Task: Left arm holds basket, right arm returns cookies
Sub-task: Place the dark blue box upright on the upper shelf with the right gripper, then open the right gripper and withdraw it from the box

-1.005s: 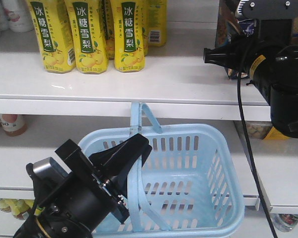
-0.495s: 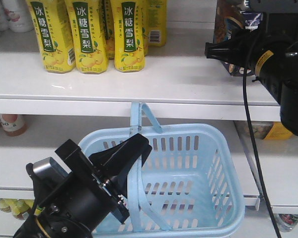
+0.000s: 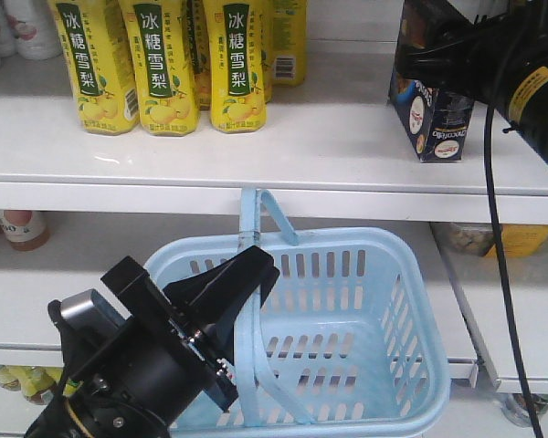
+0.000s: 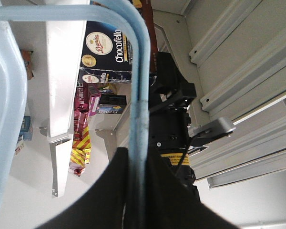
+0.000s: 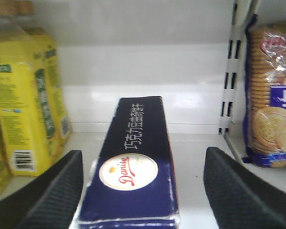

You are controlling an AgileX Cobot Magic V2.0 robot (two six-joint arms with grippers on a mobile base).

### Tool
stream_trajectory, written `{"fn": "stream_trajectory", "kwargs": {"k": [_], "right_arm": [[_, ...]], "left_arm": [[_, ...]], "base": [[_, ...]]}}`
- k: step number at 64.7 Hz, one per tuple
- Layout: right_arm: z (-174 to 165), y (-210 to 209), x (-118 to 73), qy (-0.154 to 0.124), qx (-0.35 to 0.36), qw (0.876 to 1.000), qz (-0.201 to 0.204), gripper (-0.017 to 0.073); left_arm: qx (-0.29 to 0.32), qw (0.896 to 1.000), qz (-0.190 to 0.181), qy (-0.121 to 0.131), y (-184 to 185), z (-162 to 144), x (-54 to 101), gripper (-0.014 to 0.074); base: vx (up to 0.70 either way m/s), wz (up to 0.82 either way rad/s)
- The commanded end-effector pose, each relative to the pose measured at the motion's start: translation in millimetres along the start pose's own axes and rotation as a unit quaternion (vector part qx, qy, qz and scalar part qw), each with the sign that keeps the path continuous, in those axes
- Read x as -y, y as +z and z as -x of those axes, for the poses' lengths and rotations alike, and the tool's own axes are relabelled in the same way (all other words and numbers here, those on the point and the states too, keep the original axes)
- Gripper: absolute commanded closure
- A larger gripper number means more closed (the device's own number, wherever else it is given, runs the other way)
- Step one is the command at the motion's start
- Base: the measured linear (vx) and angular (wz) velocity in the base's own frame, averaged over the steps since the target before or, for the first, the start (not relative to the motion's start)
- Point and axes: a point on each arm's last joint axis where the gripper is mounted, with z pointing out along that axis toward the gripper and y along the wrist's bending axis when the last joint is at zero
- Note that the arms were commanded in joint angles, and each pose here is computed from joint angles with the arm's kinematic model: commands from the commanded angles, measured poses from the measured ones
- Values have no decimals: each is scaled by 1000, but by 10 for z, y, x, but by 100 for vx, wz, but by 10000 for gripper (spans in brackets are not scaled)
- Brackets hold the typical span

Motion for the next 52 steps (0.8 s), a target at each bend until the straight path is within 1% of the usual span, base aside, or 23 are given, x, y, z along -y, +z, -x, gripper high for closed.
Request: {"fn": "stream_trajectory", "kwargs": {"k": [1,8,16,21,33,37,38,39,40,43,45,46,48,49,51,52], "right_arm": [[253,-145,52,-9,41,999,12,55],[332,-242,73,-5,50,998,23,55],[430,-376,103,6,62,998,30,55],[502,-491,109,13,71,996,45,55],[649,-792,118,19,87,993,72,55],[690,-888,128,17,91,993,78,62],[699,-914,129,11,93,992,79,64],[712,-948,138,12,93,992,80,69],[720,-973,139,6,94,992,82,74],[747,-1054,169,3,96,992,82,89],[759,-1099,190,-1,95,992,79,106],[763,-1121,204,-8,94,993,75,113],[775,-1173,232,-10,92,993,73,136],[778,-1193,247,-17,91,993,69,146],[782,-1239,285,-23,86,994,62,168],[782,-1257,299,-19,83,995,60,180]], "left_arm": [[-7,990,-140,-9,-12,-37,348,596],[-7,990,-140,-9,-12,-37,348,596],[-7,990,-140,-9,-12,-37,348,596],[-7,990,-140,-9,-12,-37,348,596],[-7,990,-140,-9,-12,-37,348,596],[-7,990,-140,-9,-12,-37,348,596],[-7,990,-140,-9,-12,-37,348,596],[-7,990,-140,-9,-12,-37,348,596],[-7,990,-140,-9,-12,-37,348,596],[-7,990,-140,-9,-12,-37,348,596],[-7,990,-140,-9,-12,-37,348,596],[-7,990,-140,-9,-12,-37,348,596],[-7,990,-140,-9,-12,-37,348,596],[-7,990,-140,-9,-12,-37,348,596],[-7,990,-140,-9,-12,-37,348,596],[-7,990,-140,-9,-12,-37,348,596]], "base": [[0,0],[0,0],[0,0],[0,0],[0,0],[0,0],[0,0],[0,0],[0,0],[0,0],[0,0],[0,0],[0,0],[0,0],[0,0],[0,0]]}}
